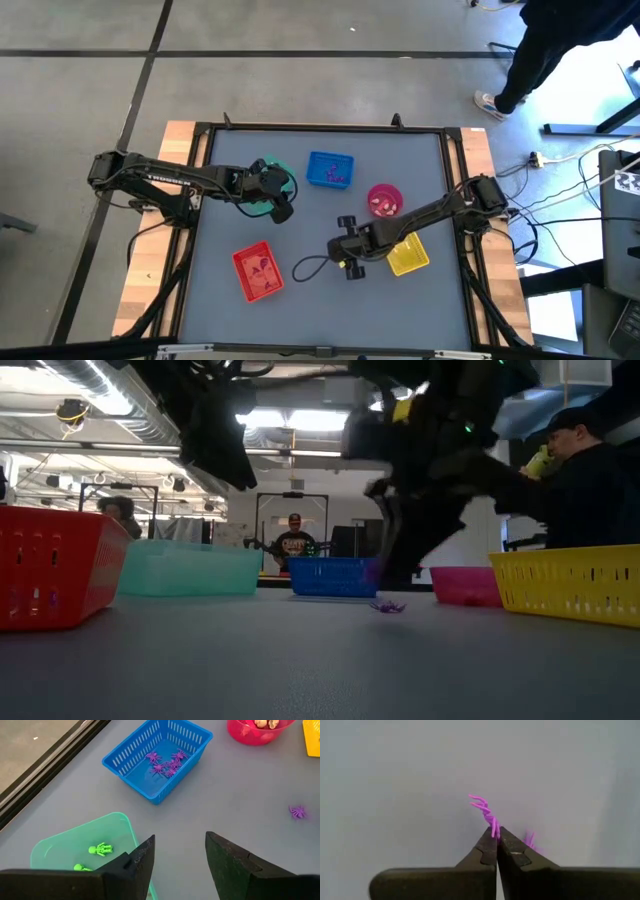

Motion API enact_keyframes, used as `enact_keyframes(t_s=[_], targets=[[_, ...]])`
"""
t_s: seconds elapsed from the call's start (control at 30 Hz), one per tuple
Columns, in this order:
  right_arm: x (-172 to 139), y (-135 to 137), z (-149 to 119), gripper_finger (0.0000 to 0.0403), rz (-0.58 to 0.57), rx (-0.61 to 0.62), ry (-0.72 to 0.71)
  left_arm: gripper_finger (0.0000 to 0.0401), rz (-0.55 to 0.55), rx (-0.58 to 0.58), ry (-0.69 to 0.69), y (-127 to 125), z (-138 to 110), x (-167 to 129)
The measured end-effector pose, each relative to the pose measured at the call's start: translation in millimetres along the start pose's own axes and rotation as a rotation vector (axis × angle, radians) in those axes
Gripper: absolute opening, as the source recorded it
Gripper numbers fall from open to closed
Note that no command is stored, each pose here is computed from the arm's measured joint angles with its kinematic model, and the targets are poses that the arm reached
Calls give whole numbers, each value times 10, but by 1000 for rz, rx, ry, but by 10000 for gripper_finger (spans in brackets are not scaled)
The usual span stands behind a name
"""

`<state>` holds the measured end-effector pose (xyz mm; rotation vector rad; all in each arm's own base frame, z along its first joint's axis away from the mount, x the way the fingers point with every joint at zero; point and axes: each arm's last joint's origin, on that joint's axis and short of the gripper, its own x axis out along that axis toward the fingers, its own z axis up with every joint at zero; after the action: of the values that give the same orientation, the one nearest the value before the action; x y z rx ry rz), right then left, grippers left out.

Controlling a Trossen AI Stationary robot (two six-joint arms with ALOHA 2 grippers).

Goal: Sort Halloween decoration
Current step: Put the purple spider toy into the blue bin

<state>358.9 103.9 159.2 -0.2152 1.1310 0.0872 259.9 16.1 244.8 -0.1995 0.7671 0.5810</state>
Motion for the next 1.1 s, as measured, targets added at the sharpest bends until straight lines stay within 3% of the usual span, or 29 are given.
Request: enact_keyframes(t_s=[0.23,0.33,0.53,0.87,1.1], targets=[[-169,-25,165,0,-7,-105,12,158,0,0,0,0,0,0],[-241,-93,216,0,-60,-148,32,158,0,0,0,0,0,0],[-294,-425,240,0,-210,-154,103,158,0,0,0,0,0,0],[-250,-1078,150,0,-264,-86,169,158,0,0,0,0,0,0],[-242,-1356,84,0,-285,-89,197,158,0,0,0,1,1,0]])
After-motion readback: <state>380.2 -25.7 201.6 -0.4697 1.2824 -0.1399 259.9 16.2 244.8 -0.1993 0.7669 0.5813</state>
